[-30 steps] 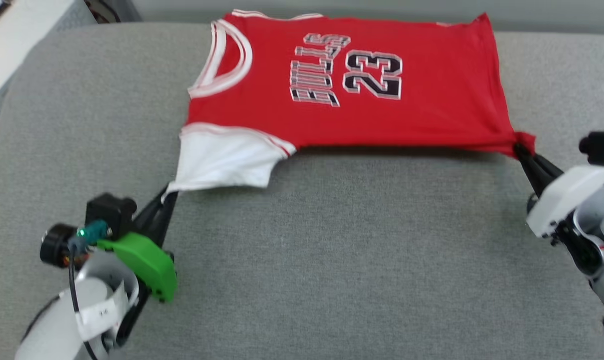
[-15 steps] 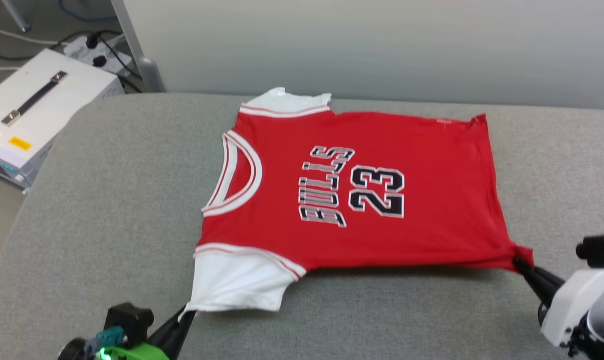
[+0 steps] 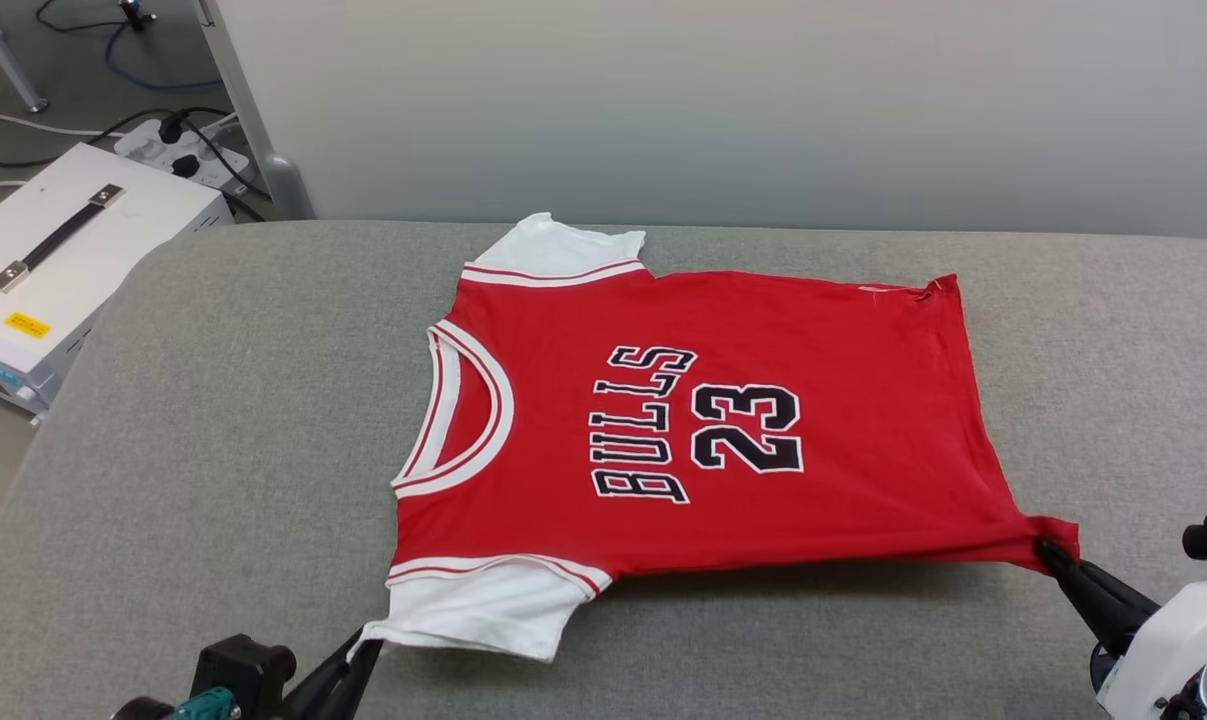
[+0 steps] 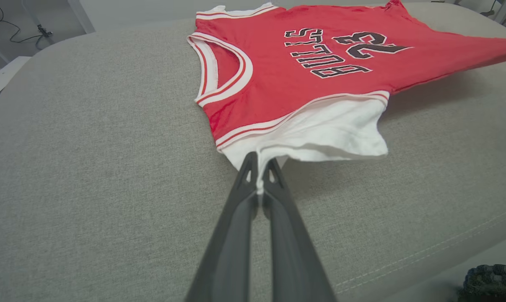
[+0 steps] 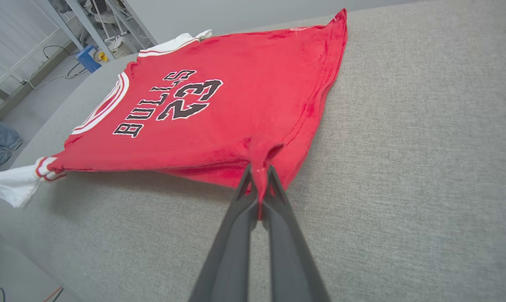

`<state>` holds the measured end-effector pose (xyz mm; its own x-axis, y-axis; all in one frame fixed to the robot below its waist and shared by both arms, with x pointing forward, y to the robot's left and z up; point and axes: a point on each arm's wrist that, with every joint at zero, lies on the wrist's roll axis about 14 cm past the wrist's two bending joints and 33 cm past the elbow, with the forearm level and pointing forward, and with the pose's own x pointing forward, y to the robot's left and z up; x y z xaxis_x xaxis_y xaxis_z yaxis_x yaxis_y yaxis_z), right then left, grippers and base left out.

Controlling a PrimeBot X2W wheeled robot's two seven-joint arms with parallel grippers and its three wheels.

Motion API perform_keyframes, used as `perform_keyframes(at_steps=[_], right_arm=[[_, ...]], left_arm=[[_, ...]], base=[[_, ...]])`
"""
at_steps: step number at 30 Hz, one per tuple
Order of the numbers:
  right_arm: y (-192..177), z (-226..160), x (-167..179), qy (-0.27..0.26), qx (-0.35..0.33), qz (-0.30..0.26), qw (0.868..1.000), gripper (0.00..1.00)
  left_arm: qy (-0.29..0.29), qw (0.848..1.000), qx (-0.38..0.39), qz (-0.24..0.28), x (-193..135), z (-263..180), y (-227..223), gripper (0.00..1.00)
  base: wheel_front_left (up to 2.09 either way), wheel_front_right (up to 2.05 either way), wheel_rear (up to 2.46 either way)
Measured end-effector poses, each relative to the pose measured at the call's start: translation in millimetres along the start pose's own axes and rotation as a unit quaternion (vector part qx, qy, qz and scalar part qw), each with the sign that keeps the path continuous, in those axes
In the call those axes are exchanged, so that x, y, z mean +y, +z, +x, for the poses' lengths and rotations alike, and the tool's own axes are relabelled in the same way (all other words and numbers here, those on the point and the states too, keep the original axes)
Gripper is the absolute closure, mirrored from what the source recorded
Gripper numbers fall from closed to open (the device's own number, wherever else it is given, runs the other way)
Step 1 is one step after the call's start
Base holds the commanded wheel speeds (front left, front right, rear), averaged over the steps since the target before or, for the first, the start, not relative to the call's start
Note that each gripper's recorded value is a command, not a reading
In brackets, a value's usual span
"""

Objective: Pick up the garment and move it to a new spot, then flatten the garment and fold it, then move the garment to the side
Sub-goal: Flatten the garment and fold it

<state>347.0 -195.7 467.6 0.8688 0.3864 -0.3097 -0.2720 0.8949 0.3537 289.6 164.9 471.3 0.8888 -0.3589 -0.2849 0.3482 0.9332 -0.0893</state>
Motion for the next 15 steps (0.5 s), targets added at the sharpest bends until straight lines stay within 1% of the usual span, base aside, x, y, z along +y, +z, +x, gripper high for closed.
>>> perform_keyframes(at_steps=[5, 9, 13, 15], right_arm=[[7, 3, 1, 0.004, -0.007, 0.0, 1.0, 1.0], [8, 11, -2, 0.003, 0.005, -0.02, 1.0, 1.0], [18, 25, -5, 0.001, 0.005, -0.033, 0.999, 1.0], [22, 40, -6, 0.0, 0.011, -0.038, 0.999, 1.0]], left_arm=[[-0.002, 0.999, -0.023, 0.022, 7, 16, 21, 1.0], [-0.009, 0.998, -0.042, 0.042, 12, 35, 44, 1.0], [-0.018, 0.997, -0.056, 0.058, 19, 56, 65, 1.0], [-0.026, 0.995, -0.055, 0.074, 25, 75, 77, 1.0]], base=[[0.0, 0.0, 0.0], [0.0, 0.0, 0.0], [0.0, 0.0, 0.0], [0.0, 0.0, 0.0]])
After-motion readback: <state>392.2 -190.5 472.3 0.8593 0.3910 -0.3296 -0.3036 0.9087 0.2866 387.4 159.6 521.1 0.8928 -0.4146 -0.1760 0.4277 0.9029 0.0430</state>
